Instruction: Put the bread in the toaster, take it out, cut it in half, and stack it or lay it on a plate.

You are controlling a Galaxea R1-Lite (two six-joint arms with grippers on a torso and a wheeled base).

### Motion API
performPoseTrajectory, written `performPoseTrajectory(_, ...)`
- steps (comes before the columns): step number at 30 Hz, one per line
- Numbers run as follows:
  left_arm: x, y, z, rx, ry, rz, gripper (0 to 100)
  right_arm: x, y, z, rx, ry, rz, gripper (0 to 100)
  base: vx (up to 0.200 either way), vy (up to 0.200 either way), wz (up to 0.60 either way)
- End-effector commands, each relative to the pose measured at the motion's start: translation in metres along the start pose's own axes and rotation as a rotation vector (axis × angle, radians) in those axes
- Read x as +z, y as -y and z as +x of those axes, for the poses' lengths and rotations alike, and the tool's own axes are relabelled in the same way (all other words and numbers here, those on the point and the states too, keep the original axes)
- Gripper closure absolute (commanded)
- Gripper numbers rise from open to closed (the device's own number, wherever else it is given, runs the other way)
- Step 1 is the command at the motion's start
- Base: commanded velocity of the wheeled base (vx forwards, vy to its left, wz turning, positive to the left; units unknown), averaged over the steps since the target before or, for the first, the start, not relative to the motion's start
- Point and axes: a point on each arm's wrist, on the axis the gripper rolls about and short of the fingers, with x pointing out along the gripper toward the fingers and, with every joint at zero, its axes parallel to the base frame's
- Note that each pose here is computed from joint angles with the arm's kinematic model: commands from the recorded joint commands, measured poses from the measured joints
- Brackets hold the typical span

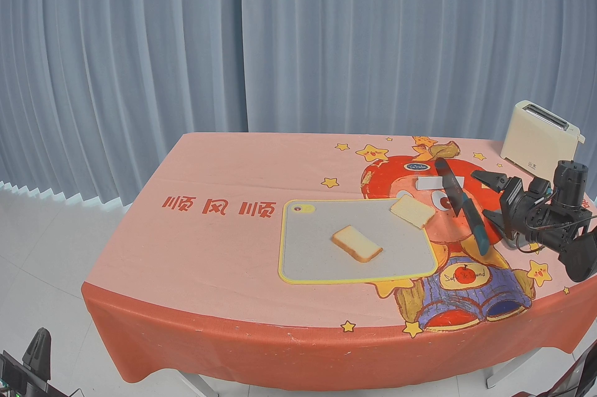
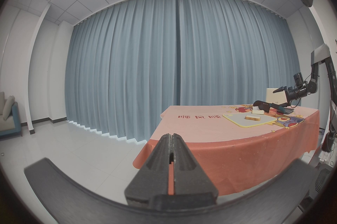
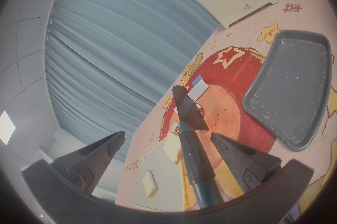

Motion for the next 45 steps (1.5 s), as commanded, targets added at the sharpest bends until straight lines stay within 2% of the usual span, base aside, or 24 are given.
performPoseTrajectory(1, -0.005, 0.000, 0.001, 0.001, -0.019, 0.000, 100, 0.004, -0.010, -0.009, 0.037, 0.025, -0.017, 0, 0.000, 0.000, 0.00)
performPoseTrajectory(3, -0.005, 0.000, 0.001, 0.001, -0.019, 0.000, 100, 0.005, -0.015, -0.013, 0.054, 0.036, -0.026, 0, 0.000, 0.000, 0.00)
performPoseTrajectory(8, -0.005, 0.000, 0.001, 0.001, -0.019, 0.000, 100, 0.005, -0.045, -0.034, 0.165, 0.070, -0.078, 0, 0.000, 0.000, 0.00)
performPoseTrajectory(9, -0.005, 0.000, 0.001, 0.001, -0.019, 0.000, 100, 0.003, -0.057, -0.043, 0.212, 0.079, -0.111, 0, 0.000, 0.000, 0.00)
performPoseTrajectory(14, -0.005, 0.000, 0.001, 0.001, -0.019, 0.000, 100, -0.009, -0.094, -0.061, 0.356, 0.074, -0.282, 0, 0.000, 0.000, 0.00)
performPoseTrajectory(16, -0.005, 0.000, 0.001, 0.001, -0.019, 0.000, 100, -0.010, -0.106, -0.058, 0.384, 0.065, -0.356, 0, 0.000, 0.000, 0.00)
performPoseTrajectory(17, -0.005, 0.000, 0.001, 0.001, -0.019, 0.000, 100, -0.009, -0.107, -0.057, 0.386, 0.066, -0.362, 0, 0.000, 0.000, 0.00)
performPoseTrajectory(18, -0.005, 0.000, 0.001, 0.001, -0.019, 0.000, 100, -0.006, -0.116, -0.052, 0.377, 0.061, -0.422, 0, 0.000, 0.000, 0.00)
performPoseTrajectory(19, -0.005, 0.000, 0.001, 0.001, -0.019, 0.000, 100, -0.005, -0.117, -0.051, 0.373, 0.057, -0.435, 0, 0.000, 0.000, 0.00)
performPoseTrajectory(20, -0.005, 0.000, 0.001, 0.001, -0.019, 0.000, 100, -0.004, -0.119, -0.046, 0.348, 0.043, -0.477, 0, 0.000, 0.000, 0.00)
performPoseTrajectory(22, -0.005, 0.000, 0.001, 0.001, -0.017, 0.000, 100, -0.007, -0.115, -0.047, 0.332, 0.030, -0.528, 0, 0.000, 0.000, 0.00)
performPoseTrajectory(24, -0.005, 0.000, 0.001, 0.003, -0.019, 0.000, 100, -0.008, -0.113, -0.047, 0.332, 0.013, -0.541, 0, 0.000, 0.000, 0.00)
performPoseTrajectory(27, -0.005, 0.000, 0.001, 0.001, -0.017, -0.001, 100, -0.030, -0.107, -0.050, 0.324, -0.031, -0.613, 0, 0.000, 0.000, 0.00)
performPoseTrajectory(32, -0.005, 0.000, 0.001, 0.001, -0.017, -0.001, 100, -0.036, -0.095, -0.051, 0.236, 0.001, -0.717, 0, 0.000, 0.000, 0.00)
performPoseTrajectory(37, -0.005, 0.000, 0.001, 0.001, -0.017, -0.001, 100, -0.038, -0.096, -0.049, 0.203, 0.025, -0.733, 0, 0.000, 0.000, 0.00)
performPoseTrajectory(45, -0.005, 0.000, 0.001, 0.001, -0.017, -0.001, 100, -0.045, -0.097, -0.050, 0.209, 0.014, -0.775, 0, 0.000, 0.000, 0.00)
